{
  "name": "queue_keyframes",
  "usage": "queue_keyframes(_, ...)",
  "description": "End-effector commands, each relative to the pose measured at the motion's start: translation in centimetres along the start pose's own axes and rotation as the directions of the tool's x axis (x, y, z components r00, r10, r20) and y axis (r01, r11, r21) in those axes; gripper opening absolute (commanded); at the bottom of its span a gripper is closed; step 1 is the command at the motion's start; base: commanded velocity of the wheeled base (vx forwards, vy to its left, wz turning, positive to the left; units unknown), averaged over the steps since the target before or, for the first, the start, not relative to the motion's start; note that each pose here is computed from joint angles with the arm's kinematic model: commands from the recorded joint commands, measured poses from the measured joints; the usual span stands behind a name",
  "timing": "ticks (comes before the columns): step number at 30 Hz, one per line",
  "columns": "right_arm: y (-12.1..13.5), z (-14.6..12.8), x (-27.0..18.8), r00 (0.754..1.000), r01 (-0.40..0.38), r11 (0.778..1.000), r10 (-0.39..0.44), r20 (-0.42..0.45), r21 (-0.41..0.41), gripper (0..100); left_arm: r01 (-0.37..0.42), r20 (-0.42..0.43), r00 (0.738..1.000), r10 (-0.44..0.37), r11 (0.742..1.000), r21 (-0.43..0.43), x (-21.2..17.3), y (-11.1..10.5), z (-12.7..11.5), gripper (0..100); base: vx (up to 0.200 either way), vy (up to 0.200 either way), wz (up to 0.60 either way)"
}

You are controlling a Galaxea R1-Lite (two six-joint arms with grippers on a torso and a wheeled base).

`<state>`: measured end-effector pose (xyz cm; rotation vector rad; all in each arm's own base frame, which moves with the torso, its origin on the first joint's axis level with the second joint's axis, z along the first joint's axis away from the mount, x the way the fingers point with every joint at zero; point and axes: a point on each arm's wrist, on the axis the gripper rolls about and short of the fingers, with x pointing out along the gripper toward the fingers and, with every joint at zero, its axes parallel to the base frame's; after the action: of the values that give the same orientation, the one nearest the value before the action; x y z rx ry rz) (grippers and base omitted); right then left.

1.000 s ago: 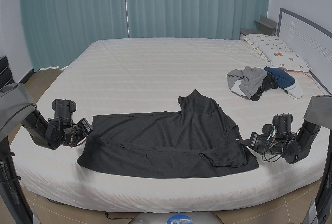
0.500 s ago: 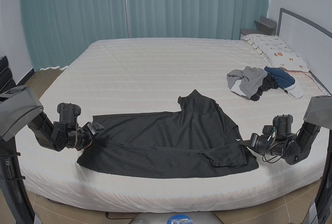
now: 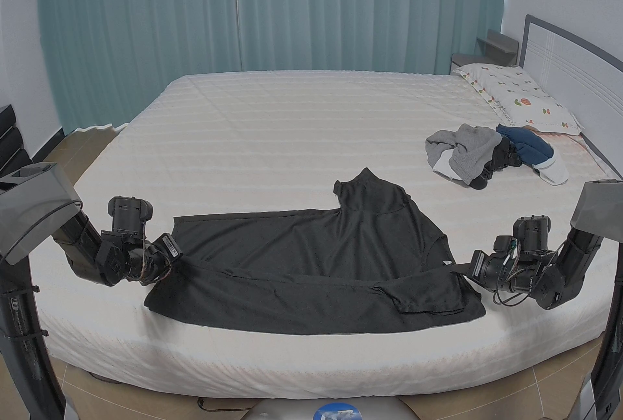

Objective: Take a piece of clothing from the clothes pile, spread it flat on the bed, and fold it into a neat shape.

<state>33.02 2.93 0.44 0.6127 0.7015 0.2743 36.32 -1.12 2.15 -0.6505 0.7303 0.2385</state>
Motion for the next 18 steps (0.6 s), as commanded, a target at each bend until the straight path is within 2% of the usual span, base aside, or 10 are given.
queue_keyframes(1,0.1,0.1,-0.2,1.000,-0.002,1.000,0.002,0.006,-0.001,0,-0.018,0.014,1.000,0.018,1.000,0.009,-0.2,0.1,0.0,0,0.000,0.000,0.00)
queue_keyframes(18,0.9,0.8,-2.3,0.999,-0.011,1.000,0.011,0.046,-0.006,0,-0.001,0.053,0.999,-0.004,0.996,0.093,-4.2,-0.2,0.3,0,0.000,0.000,0.00)
